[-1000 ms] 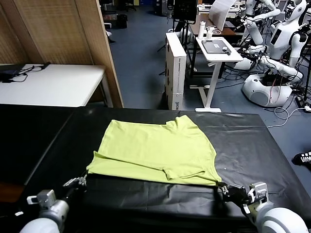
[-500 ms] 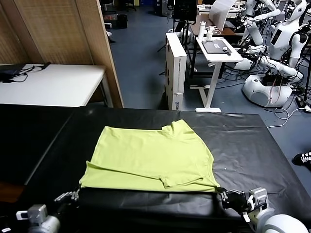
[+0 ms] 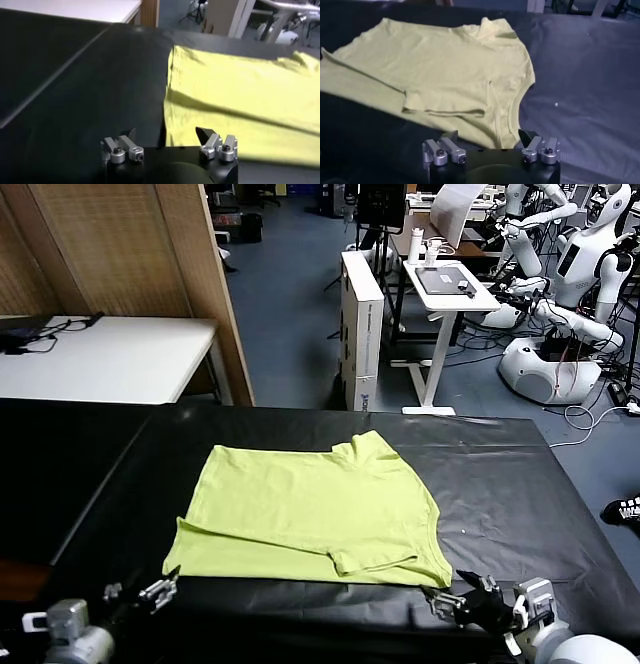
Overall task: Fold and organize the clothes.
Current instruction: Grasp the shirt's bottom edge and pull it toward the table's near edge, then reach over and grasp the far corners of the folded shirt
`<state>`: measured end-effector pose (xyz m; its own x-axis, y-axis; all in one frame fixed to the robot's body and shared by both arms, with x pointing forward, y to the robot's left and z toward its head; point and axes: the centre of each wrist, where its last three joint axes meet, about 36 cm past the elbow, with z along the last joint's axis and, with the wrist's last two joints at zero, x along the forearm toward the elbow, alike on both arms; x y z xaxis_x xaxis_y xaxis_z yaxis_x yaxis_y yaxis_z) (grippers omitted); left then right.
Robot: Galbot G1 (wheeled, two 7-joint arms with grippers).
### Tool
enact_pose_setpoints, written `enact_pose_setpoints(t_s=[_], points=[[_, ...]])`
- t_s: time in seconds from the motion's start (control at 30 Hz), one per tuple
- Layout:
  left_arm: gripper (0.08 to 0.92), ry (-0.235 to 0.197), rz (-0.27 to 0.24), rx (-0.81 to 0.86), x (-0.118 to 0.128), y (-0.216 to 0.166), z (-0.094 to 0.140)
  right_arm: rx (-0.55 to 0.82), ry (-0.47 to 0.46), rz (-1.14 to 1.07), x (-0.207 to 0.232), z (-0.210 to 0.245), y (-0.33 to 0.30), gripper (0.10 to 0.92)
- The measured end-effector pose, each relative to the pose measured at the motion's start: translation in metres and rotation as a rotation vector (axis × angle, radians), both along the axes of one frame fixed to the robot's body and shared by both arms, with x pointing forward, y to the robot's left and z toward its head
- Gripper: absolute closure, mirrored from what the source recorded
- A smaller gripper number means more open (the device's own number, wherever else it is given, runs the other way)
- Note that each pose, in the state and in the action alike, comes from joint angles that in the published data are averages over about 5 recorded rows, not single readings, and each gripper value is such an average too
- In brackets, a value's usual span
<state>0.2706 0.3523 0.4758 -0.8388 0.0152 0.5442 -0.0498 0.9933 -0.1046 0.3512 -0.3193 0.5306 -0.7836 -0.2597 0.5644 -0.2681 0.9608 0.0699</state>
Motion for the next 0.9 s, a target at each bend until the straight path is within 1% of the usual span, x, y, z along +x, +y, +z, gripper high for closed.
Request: enact_pose_setpoints(t_s=[0.1,0.2,0.3,0.37,0.5,0.67,0.8,0.9], points=[[0.093,-0.031,-0.003,-0.023,0.020,0.002,0.007,0.015,-0.027,-0.021,0.030,-0.001,-0.005,0.115],[0.093,-0.065,0.000,-0.054,0.045,0.004,0.011,0.022,-0.050,-0.034,0.062,-0.002,-0.005,0.115],[0.092,-0.096,0.004,-0.083,0.079,0.008,0.015,0.024,-0.057,-0.042,0.095,-0.008,-0.002,0.115],[0.092,-0.107,0.005,-0.096,0.104,0.010,0.017,0.020,-0.052,-0.044,0.116,-0.015,0.001,0.115],[0.092,-0.096,-0.010,-0.111,0.148,0.009,0.013,0.006,-0.037,-0.044,0.154,-0.028,0.011,0.115],[0.092,-0.095,-0.050,-0.111,0.198,-0.003,0.007,0.007,-0.008,-0.032,0.194,-0.040,0.028,0.115],[0.092,-0.101,-0.083,-0.100,0.233,-0.011,0.003,0.003,0.014,-0.021,0.219,-0.047,0.043,0.115],[0.092,-0.103,-0.097,-0.082,0.254,-0.013,-0.001,-0.007,0.032,-0.016,0.231,-0.053,0.051,0.115]])
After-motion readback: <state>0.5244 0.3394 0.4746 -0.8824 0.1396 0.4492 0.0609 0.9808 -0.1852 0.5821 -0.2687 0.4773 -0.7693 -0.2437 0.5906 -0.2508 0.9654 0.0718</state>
